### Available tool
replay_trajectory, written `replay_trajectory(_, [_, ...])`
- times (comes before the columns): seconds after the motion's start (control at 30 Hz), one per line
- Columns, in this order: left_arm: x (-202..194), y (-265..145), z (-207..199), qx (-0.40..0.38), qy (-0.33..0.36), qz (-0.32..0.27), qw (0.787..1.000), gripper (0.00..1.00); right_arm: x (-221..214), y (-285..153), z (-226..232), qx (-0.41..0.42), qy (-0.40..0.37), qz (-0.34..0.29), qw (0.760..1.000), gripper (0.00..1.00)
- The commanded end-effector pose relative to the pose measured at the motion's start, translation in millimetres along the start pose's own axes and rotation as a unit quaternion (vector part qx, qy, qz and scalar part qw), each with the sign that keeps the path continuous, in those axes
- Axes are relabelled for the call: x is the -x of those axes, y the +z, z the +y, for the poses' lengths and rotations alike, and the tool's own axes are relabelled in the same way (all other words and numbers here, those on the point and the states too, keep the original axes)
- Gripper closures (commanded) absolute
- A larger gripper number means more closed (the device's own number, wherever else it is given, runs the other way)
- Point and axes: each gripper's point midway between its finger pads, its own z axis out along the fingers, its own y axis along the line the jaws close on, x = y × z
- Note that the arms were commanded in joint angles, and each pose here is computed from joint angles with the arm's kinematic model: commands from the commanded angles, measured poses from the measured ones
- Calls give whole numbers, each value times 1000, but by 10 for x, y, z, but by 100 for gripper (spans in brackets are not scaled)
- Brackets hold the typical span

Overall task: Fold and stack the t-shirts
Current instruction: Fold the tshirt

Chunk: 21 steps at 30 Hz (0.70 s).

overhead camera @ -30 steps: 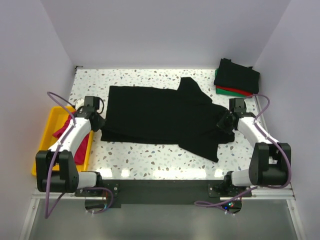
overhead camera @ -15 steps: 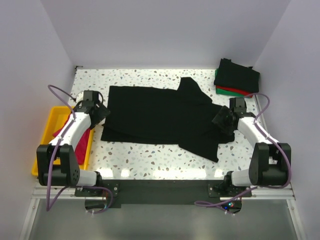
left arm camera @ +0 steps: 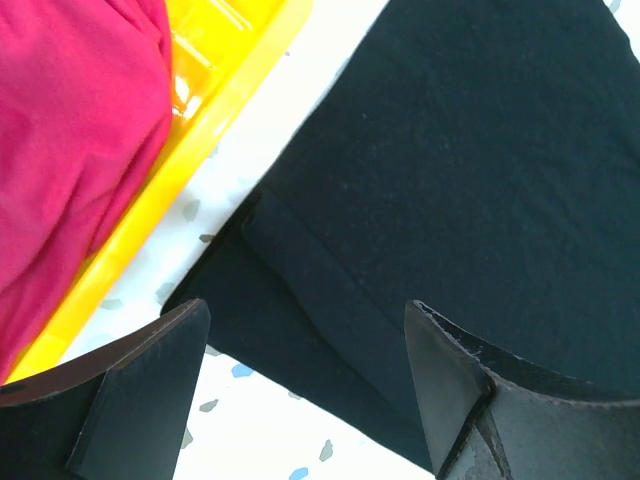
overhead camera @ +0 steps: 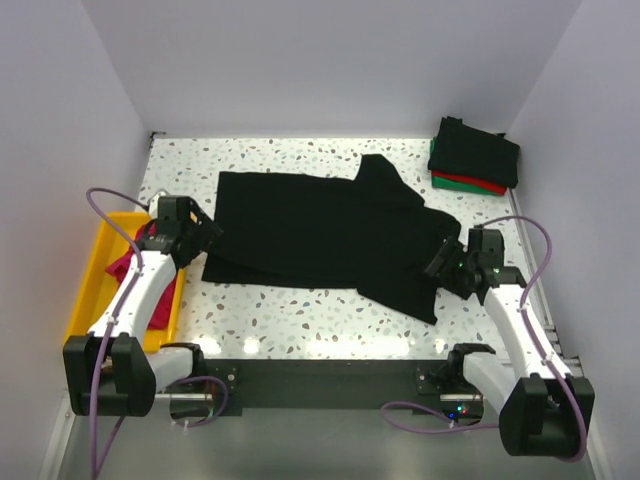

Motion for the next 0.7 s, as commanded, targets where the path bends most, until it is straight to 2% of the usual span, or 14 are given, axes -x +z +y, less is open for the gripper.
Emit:
replay_trajectory(0.0, [67,-73,-103,-33,-2,-12,999,16,-327,-89,-109,-8,4,51,999,28])
replay_trajectory(0.2, [51,-109,-112,-40,-4,-10,999,16,-600,-237,-137,-8,27,96,995,28])
replay_trajectory(0.33, [43,-107,-105,-39,-3,-9,999,15,-697,-268,-249,-32,28,111,993,28])
replay_trajectory(0.5, [28,-96,-102,-38,-4,-7,999,15,-960,-273,-386,-66,43,173,982,28])
replay_trajectory(0.67, [-12,-54,-79,-34,-4,0,999,15,-1102,-243,-481,-89,55,202,974,30])
